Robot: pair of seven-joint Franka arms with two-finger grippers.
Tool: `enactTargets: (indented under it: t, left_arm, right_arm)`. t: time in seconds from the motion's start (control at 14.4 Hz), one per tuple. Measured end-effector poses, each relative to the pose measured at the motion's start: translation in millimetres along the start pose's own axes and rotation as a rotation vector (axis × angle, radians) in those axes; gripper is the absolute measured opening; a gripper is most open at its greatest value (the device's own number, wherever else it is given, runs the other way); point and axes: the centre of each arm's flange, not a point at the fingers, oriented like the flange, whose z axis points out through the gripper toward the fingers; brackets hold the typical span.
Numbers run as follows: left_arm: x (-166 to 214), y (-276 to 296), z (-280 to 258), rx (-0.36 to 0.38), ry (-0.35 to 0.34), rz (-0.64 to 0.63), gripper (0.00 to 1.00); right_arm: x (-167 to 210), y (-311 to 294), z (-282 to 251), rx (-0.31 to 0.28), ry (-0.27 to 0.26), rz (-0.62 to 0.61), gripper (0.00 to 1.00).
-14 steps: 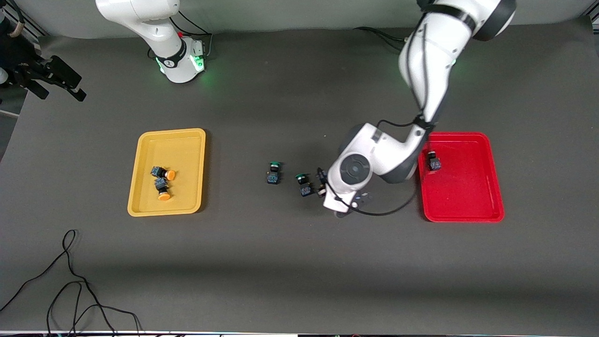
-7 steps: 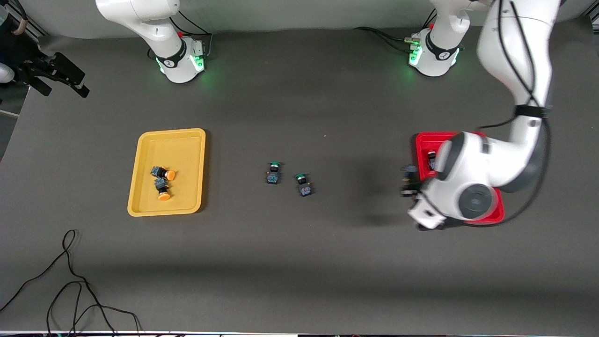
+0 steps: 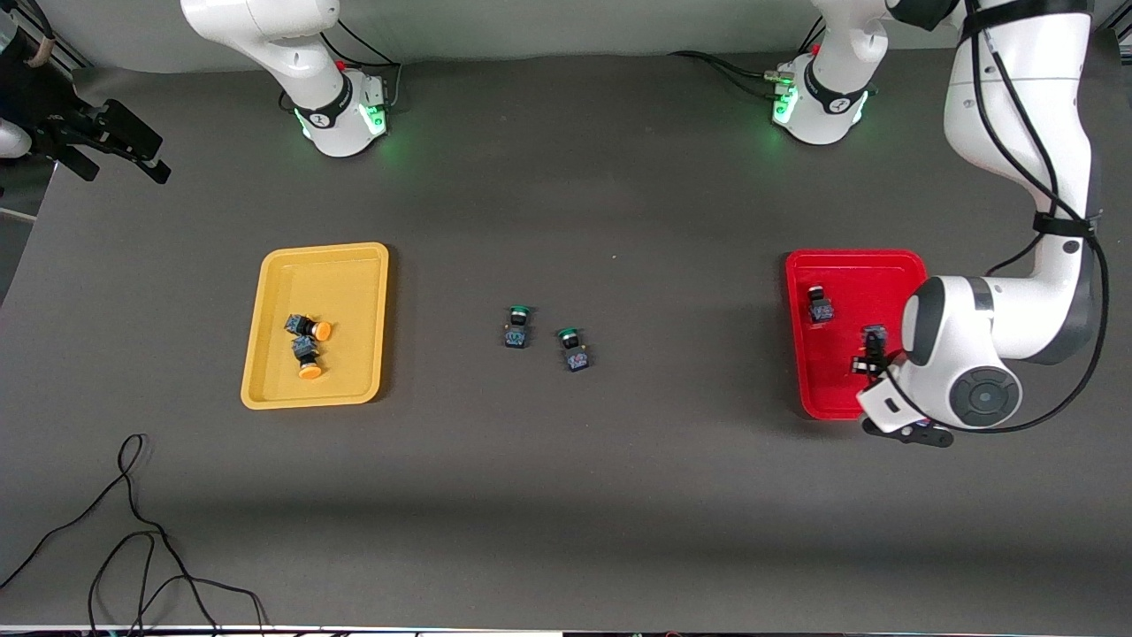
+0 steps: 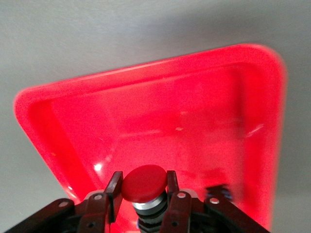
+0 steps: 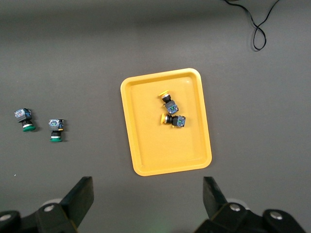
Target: Place red and yellow buttons in trays
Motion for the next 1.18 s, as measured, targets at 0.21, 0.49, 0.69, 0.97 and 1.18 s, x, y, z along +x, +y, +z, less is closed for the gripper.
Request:
enactTargets:
  t: [0.21, 0.49, 0.69, 0.97, 1.18]
  left_arm:
    - [-2.7, -27.6, 29.9, 0.02, 0.026, 0.055, 0.48]
    - [-6.6, -24.7, 26.3, -0.005, 0.008, 0.048, 0.89]
    - [-15.8, 4.6, -23.2, -0.039, 0.01, -0.03, 1.0]
    - [-54.9, 79.2, -137.7, -0.036, 0.09, -0.169, 1.0]
    - [-109.4, 87.7, -216.9, -0.066, 0.167, -0.213, 1.0]
  right_arm:
    - [0.4, -0.3, 0.9, -0.001, -0.002, -0.001, 1.0]
    - [0.6, -1.5, 1.9, -0.001, -0.005, -0.004, 1.0]
    - [1.7, -2.9, 4.0, -0.003, -0.009, -0.006, 1.0]
    - [2.0, -3.1, 4.3, -0.003, -0.01, -0.006, 1.0]
    - [1.5, -3.2, 3.6, -0.003, -0.009, -0.007, 1.0]
